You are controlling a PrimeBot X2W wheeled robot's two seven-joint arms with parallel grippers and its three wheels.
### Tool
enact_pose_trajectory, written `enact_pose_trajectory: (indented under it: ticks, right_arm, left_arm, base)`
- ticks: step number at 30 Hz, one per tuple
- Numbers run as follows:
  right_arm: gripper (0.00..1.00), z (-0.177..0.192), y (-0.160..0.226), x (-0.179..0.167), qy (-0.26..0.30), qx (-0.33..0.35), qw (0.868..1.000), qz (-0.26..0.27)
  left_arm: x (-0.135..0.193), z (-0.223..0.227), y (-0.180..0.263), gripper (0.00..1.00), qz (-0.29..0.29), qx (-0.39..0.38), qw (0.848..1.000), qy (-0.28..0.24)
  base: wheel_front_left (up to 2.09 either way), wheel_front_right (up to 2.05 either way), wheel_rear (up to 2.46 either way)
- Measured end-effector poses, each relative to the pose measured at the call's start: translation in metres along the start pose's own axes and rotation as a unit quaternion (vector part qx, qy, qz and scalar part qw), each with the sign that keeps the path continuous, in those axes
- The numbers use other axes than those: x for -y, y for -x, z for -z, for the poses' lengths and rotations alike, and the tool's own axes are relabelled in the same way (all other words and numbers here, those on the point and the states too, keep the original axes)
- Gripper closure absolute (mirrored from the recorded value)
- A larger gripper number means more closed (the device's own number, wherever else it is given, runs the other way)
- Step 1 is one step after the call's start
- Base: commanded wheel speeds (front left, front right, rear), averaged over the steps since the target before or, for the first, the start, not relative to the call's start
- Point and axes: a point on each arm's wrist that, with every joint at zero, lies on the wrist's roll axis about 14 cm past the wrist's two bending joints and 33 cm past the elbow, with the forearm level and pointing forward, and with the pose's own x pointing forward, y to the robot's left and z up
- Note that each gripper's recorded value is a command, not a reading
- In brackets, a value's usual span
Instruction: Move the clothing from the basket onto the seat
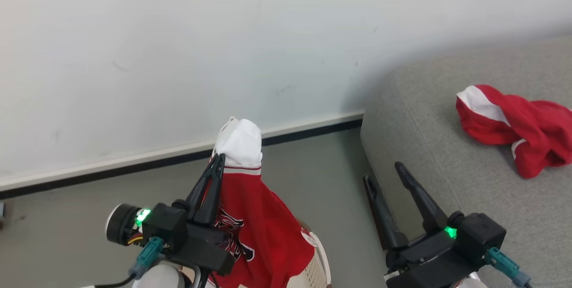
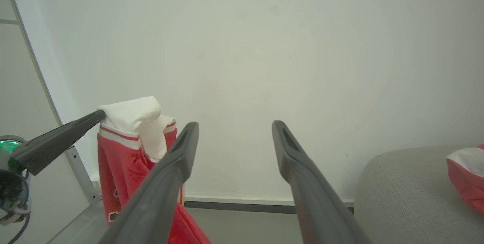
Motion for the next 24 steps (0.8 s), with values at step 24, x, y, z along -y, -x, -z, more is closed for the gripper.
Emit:
enact_pose_trajectory:
  ticks: [24]
  right_arm:
    - [0.0,0.01,0.016,-0.034,0.02,-0.025,0.999,-0.043]
  left_arm:
    - [0.06,-0.075,-0.044,1.0,0.095,0.107,0.988,0.057]
  base:
    - [0.0,0.0,0.0]
